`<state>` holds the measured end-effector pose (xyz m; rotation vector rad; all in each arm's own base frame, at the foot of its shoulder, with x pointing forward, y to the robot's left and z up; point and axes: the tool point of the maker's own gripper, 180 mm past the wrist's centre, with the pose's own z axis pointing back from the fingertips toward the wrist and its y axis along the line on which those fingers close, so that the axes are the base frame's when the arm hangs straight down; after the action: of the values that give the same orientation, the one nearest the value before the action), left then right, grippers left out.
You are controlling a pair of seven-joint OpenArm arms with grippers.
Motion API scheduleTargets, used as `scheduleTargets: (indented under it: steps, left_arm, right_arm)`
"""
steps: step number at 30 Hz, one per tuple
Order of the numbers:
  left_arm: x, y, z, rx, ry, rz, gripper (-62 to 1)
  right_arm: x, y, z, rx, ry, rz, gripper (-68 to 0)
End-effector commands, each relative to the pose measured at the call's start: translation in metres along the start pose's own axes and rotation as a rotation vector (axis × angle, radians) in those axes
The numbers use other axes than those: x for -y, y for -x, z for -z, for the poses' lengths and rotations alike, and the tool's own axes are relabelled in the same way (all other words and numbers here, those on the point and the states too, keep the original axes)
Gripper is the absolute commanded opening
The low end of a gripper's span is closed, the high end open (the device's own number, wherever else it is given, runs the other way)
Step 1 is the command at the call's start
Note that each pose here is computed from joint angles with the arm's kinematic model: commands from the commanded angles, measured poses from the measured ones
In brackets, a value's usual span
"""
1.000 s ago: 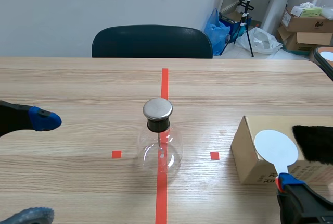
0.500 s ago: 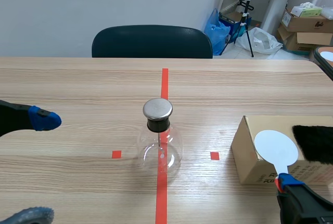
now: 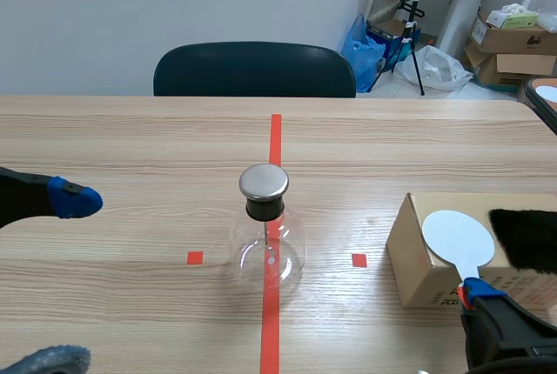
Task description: Do the electroscope experiment
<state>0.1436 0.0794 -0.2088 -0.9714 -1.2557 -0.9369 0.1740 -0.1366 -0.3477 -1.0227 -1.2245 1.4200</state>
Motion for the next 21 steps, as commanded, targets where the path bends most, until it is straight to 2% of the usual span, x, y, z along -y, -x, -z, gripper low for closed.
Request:
scheduleTargets:
  steps: [1,12,14,18,21]
  left_arm:
    - [-0.0014,-0.0074,0.0011,0.037,-0.008,-0.002,1.4]
    - [-0.0014,-0.0074,0.0011,0.036,-0.008,-0.002,1.4]
    - [-0.0014,-0.0074,0.0011,0.036,-0.008,-0.002,1.4]
    - [-0.0014,-0.0074,0.0011,0.036,-0.008,-0.002,1.4]
    - [-0.0014,-0.0074,0.0011,0.036,-0.008,-0.002,1.4]
  right_arm:
    - [0.0120,0.0043,0.0006,0.005,0.057,-0.044,-58.9]
    - [0.0123,0.0049,0.0006,0.002,0.059,-0.041,-36.1]
    - [0.0123,0.0057,0.0006,-0.002,0.059,-0.041,-29.1]
    - [0.0124,0.0075,0.0006,-0.013,0.059,-0.040,-10.5]
    - [0.0124,0.0075,0.0006,-0.013,0.059,-0.040,-1.3]
